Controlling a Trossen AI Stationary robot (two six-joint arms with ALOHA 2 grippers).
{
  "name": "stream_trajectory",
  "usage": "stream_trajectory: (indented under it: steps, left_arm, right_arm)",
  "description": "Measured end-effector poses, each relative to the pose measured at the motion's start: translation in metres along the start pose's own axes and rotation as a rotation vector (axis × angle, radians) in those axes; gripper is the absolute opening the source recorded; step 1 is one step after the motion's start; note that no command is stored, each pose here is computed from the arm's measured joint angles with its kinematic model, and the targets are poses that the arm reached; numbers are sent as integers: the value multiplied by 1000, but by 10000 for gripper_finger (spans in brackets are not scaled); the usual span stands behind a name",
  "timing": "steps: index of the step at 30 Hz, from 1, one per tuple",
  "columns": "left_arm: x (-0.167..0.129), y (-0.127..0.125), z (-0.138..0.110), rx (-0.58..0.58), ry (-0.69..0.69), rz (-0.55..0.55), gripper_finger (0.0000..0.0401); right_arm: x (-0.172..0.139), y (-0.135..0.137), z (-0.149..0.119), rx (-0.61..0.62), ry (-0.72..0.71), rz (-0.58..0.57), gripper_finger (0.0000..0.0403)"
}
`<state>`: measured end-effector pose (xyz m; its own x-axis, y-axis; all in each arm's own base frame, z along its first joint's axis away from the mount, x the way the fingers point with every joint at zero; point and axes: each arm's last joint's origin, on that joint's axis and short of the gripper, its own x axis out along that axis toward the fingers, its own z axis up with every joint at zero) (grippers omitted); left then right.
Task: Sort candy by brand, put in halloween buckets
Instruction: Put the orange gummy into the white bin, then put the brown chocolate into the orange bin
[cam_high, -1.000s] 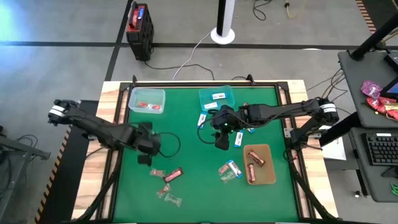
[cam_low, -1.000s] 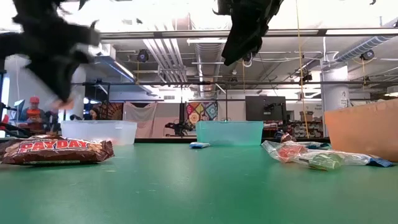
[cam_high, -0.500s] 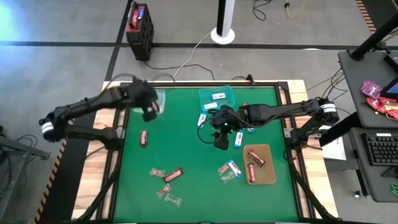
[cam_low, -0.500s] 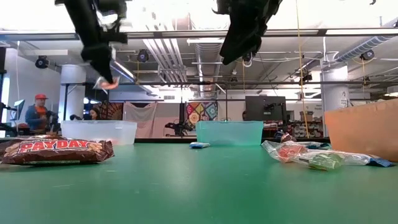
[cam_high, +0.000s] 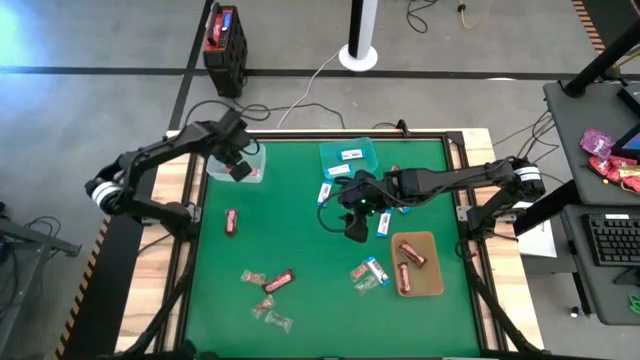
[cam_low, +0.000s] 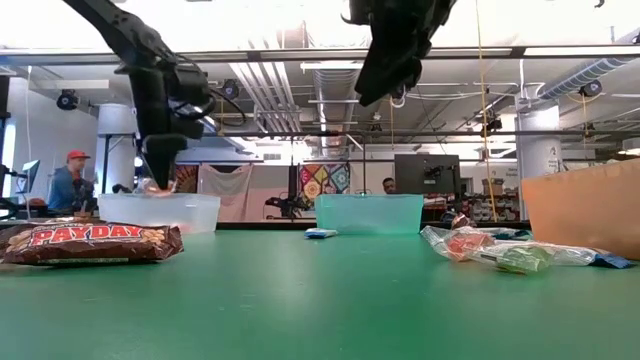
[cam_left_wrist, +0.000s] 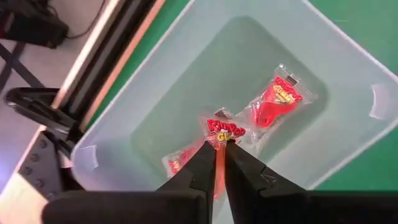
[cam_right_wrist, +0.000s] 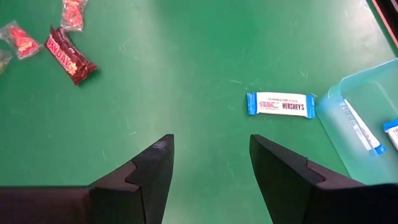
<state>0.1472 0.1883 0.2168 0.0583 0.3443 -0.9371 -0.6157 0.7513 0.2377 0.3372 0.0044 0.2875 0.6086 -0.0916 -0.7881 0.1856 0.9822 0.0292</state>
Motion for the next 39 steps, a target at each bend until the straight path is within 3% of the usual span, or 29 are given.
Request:
stream_trajectory:
  steps: [9, 15, 19, 28, 32, 39]
  left_arm:
    - [11, 1, 2, -23, 68, 92, 91]
    - [-9, -8, -3, -103, 21, 68, 125]
    - [-35, -32, -18, -205, 26, -49, 131]
    - [-78, -119, -66, -290, -130, -169, 132]
    - [-76, -143, -86, -406, -194, -114, 132]
    - [-50, -160, -98, -553, -49, -64, 132]
  right_arm:
    - [3, 0, -3, 0, 3, -1, 203]
    - [4, 0, -4, 5, 5, -1, 203]
    - [3, -1, -8, -23, 46, 1, 203]
    - [-8, -1, -21, -23, 136, -9, 203]
    - [-12, 2, -21, -32, 119, 1, 203]
    - [-12, 4, -19, -50, 92, 10, 203]
